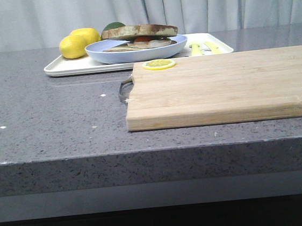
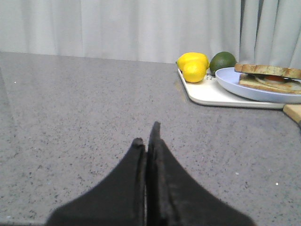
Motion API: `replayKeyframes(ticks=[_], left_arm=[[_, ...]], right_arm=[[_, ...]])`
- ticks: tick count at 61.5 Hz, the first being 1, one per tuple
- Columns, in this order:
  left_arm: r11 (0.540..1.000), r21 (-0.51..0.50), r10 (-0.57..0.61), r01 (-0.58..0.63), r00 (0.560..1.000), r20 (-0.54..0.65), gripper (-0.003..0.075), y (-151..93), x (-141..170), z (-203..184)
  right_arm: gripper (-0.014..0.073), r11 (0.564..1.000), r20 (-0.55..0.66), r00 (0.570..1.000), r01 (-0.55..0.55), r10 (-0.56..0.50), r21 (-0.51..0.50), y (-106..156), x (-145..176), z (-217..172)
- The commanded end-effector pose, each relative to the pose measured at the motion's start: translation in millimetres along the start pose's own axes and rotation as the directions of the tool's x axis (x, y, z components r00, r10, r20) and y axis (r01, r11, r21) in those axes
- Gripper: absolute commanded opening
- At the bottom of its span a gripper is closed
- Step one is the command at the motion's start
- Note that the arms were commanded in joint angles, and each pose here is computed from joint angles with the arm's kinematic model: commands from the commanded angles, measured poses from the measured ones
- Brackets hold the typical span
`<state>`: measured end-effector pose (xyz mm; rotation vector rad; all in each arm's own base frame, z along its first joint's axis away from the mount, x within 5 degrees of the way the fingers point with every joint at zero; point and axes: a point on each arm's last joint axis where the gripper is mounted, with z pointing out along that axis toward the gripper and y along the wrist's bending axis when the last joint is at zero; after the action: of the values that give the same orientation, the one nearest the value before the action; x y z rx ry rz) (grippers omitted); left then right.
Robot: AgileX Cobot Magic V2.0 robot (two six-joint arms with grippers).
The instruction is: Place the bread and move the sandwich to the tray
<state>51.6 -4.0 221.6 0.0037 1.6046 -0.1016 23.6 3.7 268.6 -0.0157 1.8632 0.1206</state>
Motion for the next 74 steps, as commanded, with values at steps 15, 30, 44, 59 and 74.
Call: replayKeyframes(ticks=[15,30,44,59,74], left_arm=[[1.0,-0.008,-0.01,0.011,0.996,0.089,-0.002,2,13,3],[1.0,-0.008,-0.01,0.011,0.995,0.097,-0.002,2,13,3],[1.0,-0.008,-0.01,0.011,0.995,0.097,-0.002,2,13,3],[1.0,-0.008,-0.01,0.011,0.995,0.097,-0.002,2,13,3],[1.0,-0.008,-0.01,0.011,0.995,0.097,-0.002,2,13,3]], right_arm=[[-0.006,1.0,0.093,0.996,0.006,-0.005,-0.002,1,-14,-3],[-0.006,1.0,0.093,0.996,0.006,-0.005,-0.002,1,-14,-3],[-0.006,1.0,0.093,0.996,0.006,-0.005,-0.002,1,-14,-3],[-0.006,1.0,0.093,0.996,0.006,-0.005,-0.002,1,-14,-3],[-0.006,1.0,0.093,0.996,0.006,-0.005,-0.002,1,-14,-3]])
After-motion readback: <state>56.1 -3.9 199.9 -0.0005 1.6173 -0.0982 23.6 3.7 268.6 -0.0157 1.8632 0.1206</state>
